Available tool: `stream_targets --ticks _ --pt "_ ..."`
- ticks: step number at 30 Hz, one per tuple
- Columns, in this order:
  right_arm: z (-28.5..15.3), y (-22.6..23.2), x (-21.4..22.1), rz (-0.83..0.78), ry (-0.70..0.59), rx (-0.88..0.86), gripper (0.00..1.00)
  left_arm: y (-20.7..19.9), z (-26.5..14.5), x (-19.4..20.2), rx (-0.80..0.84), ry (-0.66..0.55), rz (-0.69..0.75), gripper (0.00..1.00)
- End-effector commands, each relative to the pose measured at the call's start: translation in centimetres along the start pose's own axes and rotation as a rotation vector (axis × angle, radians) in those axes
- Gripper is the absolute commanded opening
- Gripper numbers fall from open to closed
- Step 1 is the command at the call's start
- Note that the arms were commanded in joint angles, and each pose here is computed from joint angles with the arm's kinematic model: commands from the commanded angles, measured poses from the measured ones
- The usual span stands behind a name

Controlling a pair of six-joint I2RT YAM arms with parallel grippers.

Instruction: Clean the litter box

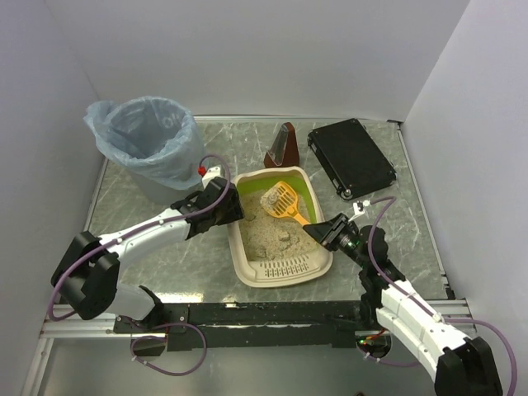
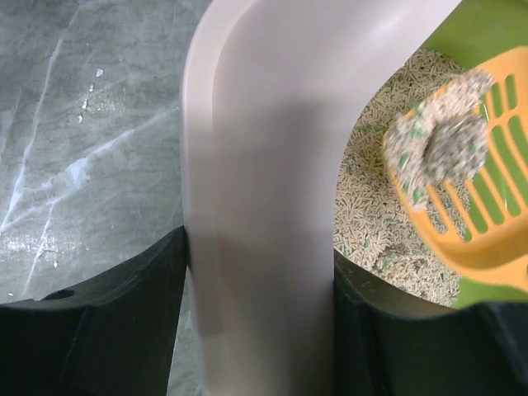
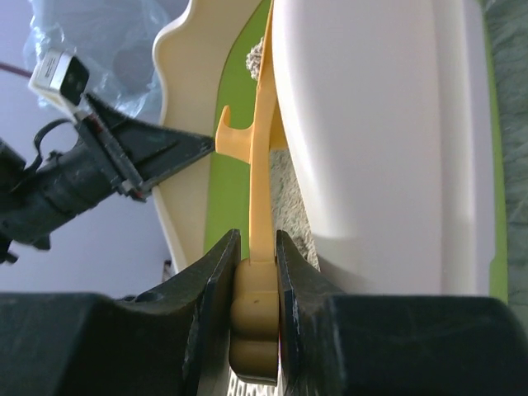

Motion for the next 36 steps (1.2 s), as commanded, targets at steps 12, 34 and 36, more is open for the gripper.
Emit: stream_targets --ticks 12,34,36 --pt "-2.5 4.1 -0.2 0.075 0.224 -0.221 0.00 -3.3 -4.6 -6.6 0.238 -0.232 -0.113 0.65" --pt "-5.4 4.8 -1.5 0.156 0.304 -0.237 0.00 -2.5 -8.3 -7.1 0.281 -0.290 -0.133 0.97" --pt "-5.4 4.4 -2.1 0.105 0.250 -0.200 0.00 -2.0 -8.6 -7.1 0.253 -0.291 -0.137 0.97"
Point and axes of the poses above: each gripper's point midway between its finger pads, its own z axis out along the fingers, its own y axis along the line the jaws close on, x = y × z, the point moved 5 cm from there along -z, back along the fingers, and after that the axes turned 13 degrees about z, right-handed, at the moved point
